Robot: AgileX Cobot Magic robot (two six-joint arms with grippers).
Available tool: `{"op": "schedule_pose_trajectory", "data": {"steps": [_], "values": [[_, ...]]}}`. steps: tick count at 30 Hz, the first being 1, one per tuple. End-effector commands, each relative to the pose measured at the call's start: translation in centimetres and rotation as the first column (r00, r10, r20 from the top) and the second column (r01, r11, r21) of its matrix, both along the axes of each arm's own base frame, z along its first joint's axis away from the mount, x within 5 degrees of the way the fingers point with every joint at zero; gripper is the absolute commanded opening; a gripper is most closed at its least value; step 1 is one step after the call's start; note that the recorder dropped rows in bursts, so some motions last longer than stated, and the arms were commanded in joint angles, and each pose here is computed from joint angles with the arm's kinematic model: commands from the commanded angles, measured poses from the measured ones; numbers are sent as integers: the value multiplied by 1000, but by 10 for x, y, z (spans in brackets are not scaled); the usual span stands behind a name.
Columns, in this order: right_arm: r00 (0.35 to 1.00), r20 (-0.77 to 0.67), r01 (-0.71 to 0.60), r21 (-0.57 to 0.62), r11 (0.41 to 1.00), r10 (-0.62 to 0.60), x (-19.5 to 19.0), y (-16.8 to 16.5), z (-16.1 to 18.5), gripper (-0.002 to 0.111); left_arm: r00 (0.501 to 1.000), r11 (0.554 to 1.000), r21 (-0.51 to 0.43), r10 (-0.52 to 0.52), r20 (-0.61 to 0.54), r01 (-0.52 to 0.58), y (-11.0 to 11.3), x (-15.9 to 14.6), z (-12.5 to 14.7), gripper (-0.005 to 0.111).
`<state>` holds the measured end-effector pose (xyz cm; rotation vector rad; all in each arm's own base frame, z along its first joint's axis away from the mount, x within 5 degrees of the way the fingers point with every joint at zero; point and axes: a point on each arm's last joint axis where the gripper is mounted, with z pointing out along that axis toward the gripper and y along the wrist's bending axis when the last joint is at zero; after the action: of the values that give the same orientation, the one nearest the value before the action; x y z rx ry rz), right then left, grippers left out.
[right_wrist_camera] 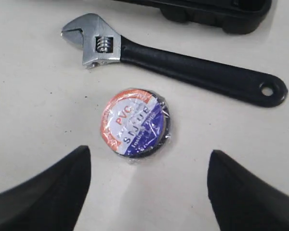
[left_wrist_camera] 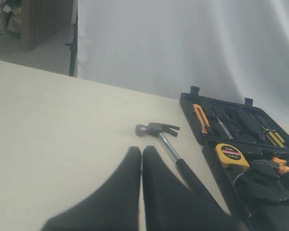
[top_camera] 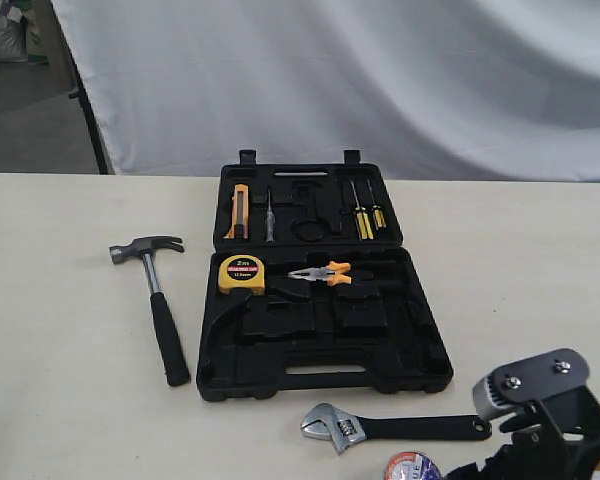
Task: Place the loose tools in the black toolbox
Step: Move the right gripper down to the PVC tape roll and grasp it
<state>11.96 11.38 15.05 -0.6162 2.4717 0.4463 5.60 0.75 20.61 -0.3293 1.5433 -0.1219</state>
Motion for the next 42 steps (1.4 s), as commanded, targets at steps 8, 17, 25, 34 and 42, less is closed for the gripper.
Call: {"op": "schedule_pose_trajectory", "data": {"steps": [8,17,25,34,42], "values": [[984,-50,-177,-130,976,172,28,51,-20,65,1000,1000,1,26,13,-26,1,-1,2,1],[978,-99,-199,-183,963,183,33,55,-39,65,1000,1000,1,26,13,-26,1,-1,2,1],[977,-103,-205,-184,961,188,33,55,-38,65,1000,1000,1,26,13,-26,1,-1,2,1],[973,-96,-224,-192,956,208,33,55,-38,23,1000,1000,1,26,13,-26,1,-1,2,1],[969,-63,-245,-121,962,239,41,70,-4,0,1000,1000,1,26,13,-26,1,-1,2,1]]}}
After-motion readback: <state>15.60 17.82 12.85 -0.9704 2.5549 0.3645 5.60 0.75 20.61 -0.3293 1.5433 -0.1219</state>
